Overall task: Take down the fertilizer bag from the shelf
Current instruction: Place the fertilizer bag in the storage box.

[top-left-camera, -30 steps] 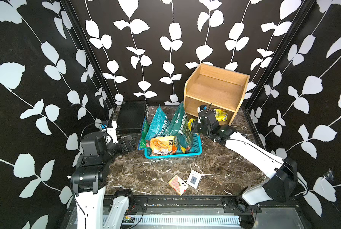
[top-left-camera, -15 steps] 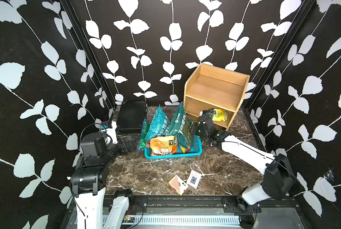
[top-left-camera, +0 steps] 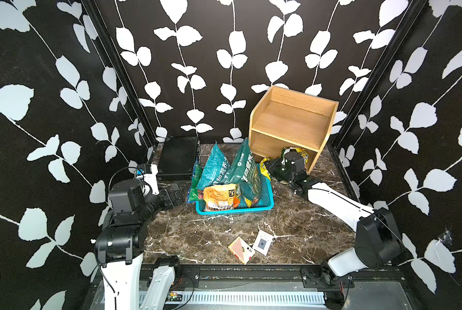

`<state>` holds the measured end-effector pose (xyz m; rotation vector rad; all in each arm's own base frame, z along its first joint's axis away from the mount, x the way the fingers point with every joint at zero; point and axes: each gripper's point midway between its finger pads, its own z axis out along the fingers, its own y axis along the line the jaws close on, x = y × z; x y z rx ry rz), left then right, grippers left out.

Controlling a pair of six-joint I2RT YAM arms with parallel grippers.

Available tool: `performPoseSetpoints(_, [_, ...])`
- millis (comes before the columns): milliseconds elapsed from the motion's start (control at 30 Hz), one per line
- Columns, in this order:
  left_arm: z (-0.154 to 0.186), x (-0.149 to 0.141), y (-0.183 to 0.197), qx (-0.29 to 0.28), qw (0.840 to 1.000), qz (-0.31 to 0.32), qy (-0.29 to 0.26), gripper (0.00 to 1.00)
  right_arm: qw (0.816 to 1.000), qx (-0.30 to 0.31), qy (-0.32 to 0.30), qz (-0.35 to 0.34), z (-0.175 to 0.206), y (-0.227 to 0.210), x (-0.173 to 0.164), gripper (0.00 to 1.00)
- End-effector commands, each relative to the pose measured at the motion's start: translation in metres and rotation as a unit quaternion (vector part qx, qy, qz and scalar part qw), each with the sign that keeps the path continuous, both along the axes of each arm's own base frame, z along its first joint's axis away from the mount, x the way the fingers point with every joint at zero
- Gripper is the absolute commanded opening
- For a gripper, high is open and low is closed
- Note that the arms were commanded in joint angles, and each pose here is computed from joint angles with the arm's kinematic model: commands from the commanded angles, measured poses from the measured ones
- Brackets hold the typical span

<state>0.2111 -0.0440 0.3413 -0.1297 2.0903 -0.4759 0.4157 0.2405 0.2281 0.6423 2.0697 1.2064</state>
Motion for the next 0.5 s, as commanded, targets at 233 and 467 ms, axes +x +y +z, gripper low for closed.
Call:
performPoseSetpoints(233, [0.005, 0.001, 0.003, 0.009, 1.0, 0.004, -0.015, 0.99, 0.984, 0.154, -0.025, 0.08, 0.042, 0.026, -0.007, 0.0])
performPoseSetpoints(467, [0.006, 0.001, 0.003, 0.009, 1.0, 0.005, -0.015, 0.99, 0.983, 0.161, -0.059, 0.071, 0.089, 0.013, -0.029, 0.0])
